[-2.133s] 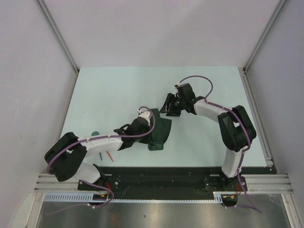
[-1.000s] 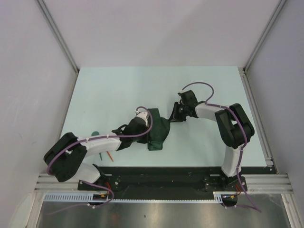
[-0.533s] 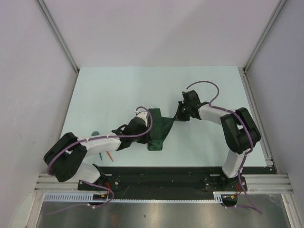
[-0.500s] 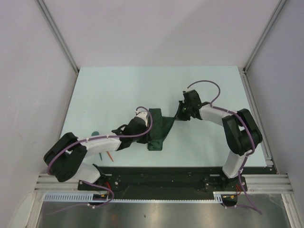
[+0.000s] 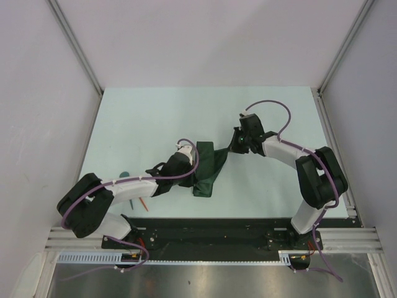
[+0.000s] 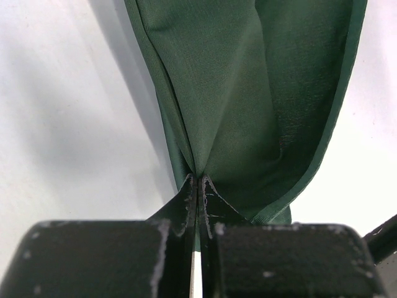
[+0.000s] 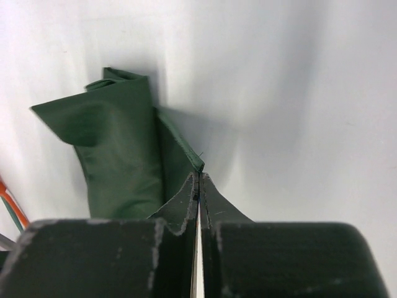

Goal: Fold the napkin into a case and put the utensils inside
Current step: Fold the 2/3-rectangle-folded napkin at the center of the board.

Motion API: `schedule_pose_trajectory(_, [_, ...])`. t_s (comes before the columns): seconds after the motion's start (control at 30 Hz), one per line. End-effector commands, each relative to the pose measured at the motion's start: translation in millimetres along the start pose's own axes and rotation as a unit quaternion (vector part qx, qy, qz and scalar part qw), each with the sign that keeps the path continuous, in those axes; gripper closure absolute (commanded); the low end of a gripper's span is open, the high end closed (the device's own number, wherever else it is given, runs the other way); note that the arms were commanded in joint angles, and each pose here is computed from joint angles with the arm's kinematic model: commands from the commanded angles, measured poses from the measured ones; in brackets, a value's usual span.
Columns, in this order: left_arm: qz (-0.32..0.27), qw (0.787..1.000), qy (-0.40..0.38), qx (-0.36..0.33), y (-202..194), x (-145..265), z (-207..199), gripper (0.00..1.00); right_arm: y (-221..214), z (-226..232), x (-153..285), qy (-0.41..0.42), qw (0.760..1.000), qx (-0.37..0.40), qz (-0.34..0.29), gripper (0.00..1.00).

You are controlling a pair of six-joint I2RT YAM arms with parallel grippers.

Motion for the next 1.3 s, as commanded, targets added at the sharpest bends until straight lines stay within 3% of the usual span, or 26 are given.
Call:
schedule_pose_trajectory(0.0, [-0.015,1.000,-0.026,-0.002,8.8,0.5,-6.8,1.00,15.1,29.6,-0.1,0.037,0.998,0.036,-0.031,1.00])
schedule_pose_trajectory(0.4, [-0.012,1.000,-0.026,-0.003,5.8,-1.6,-5.1,1.00,17.2,75.6,-33.2,0.104,0.994,0.029,-0.008,1.00])
schedule_pose_trajectory(0.7, [0.002,0.999,-0.038,-0.004,-1.3,-3.7,-3.7,1.00,23.7,80.3,-48.0,0.107,0.994,-0.009,-0.025,1.00])
schedule_pose_trajectory(1.03, [0.009,0.999,-0.038,-0.005,-1.2,-4.4,-4.0,0.99,26.5,92.9,-50.2,0.171,0.984,-0.033,-0.033,1.00])
schedule_pose_trajectory(1.13, [0.006,1.000,-0.026,-0.001,9.0,2.4,-5.4,0.82,23.8,89.9,-52.4,0.171,0.984,-0.029,-0.026,1.00])
schedule_pose_trajectory(1.17, [-0.004,1.000,-0.027,0.004,19.0,6.1,-9.2,0.67,22.9,87.5,-52.5,0.169,0.985,-0.030,-0.024,1.00])
schedule_pose_trajectory(1.27, [-0.021,0.999,-0.031,0.019,42.8,21.8,-10.9,0.49,19.1,85.7,-53.6,0.168,0.985,-0.026,-0.018,1.00])
Point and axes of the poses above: each gripper's point midway between its finger pads, its own x axis back along the fingers, its own z axis along the line the jaws close on, y = z × x, the point moved 9 cm from there along x, back along the fingers, and after that the axes turned 3 degrees about x, right-handed, at the moved point
